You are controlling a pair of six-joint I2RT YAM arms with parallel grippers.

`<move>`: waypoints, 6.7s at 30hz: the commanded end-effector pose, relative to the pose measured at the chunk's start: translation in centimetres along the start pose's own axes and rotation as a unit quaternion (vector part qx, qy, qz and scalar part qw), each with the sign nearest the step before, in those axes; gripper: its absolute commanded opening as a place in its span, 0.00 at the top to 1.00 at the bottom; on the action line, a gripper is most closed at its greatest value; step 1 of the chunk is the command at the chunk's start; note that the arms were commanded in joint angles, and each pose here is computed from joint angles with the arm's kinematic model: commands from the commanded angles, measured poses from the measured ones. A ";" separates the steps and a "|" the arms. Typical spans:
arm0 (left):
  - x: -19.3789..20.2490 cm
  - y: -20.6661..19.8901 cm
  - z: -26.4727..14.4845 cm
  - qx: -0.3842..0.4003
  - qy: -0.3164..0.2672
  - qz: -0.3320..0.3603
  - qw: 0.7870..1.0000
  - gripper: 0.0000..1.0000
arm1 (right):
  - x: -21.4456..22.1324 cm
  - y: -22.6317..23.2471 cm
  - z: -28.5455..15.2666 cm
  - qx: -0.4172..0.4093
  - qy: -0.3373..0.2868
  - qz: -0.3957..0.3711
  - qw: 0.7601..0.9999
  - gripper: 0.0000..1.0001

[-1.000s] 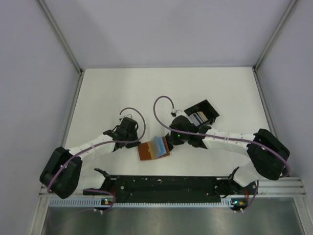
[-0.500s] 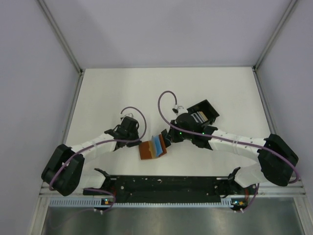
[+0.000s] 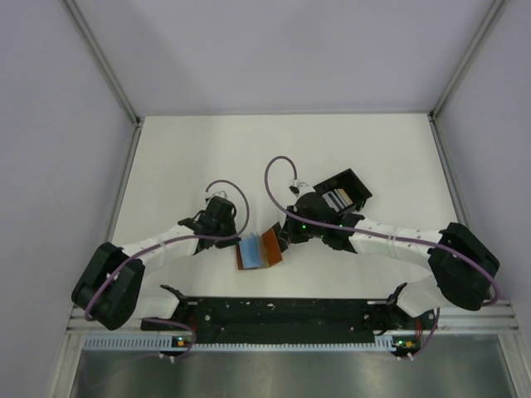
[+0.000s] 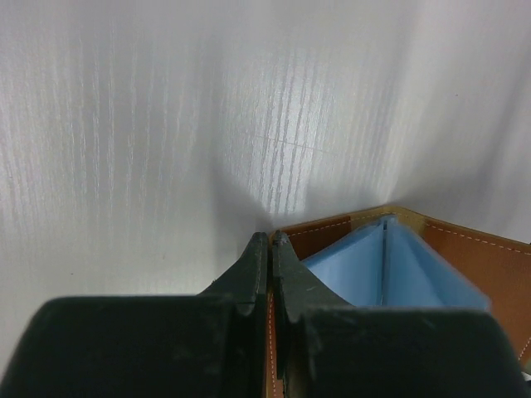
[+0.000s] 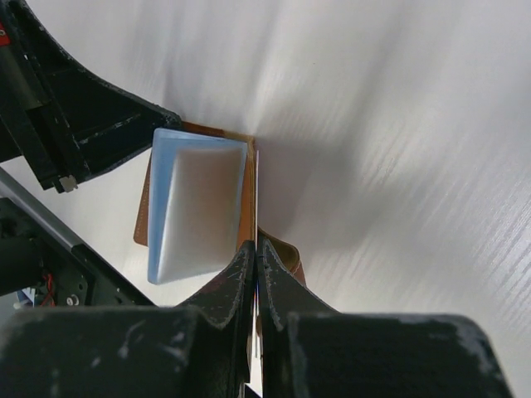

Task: Put the credit cards into the card holder
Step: Open the card holder at the center of the board, then insert the credit card into the card holder.

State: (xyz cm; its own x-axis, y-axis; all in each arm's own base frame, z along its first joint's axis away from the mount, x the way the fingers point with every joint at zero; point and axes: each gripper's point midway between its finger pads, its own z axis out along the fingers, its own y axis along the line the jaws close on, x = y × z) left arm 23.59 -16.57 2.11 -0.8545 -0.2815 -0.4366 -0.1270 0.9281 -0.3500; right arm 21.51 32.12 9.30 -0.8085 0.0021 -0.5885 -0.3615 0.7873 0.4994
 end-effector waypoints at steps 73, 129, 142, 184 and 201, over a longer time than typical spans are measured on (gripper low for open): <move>-0.5 -1.3 1.8 0.055 -0.041 0.011 0.998 1.00 | 2.6 -1.0 3.7 -0.106 -0.007 0.137 0.985 1.00; 2.6 0.3 2.3 0.038 -0.027 -0.131 0.990 1.00 | 6.3 -1.5 5.7 -0.009 0.027 0.188 0.982 0.95; 2.2 0.8 2.1 0.020 -0.038 -0.121 0.992 1.00 | 3.0 -1.6 3.9 0.019 -0.018 0.103 0.994 0.58; 1.5 -0.6 1.8 0.052 -0.044 -0.096 0.993 1.00 | 4.5 7.0 7.0 -0.125 0.098 -0.016 0.987 0.76; 1.7 0.1 1.2 0.051 -0.052 -0.094 0.993 1.00 | 2.4 4.5 6.2 -0.160 0.065 0.104 0.980 0.69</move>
State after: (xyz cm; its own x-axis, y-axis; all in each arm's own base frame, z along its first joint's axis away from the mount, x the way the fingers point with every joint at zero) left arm 24.86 -18.02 2.20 -0.7178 -0.5134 -0.4703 -0.2079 0.8027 -0.5589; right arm 20.17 37.20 3.49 -0.9341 0.0215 -0.3565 -0.2555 0.6572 0.7091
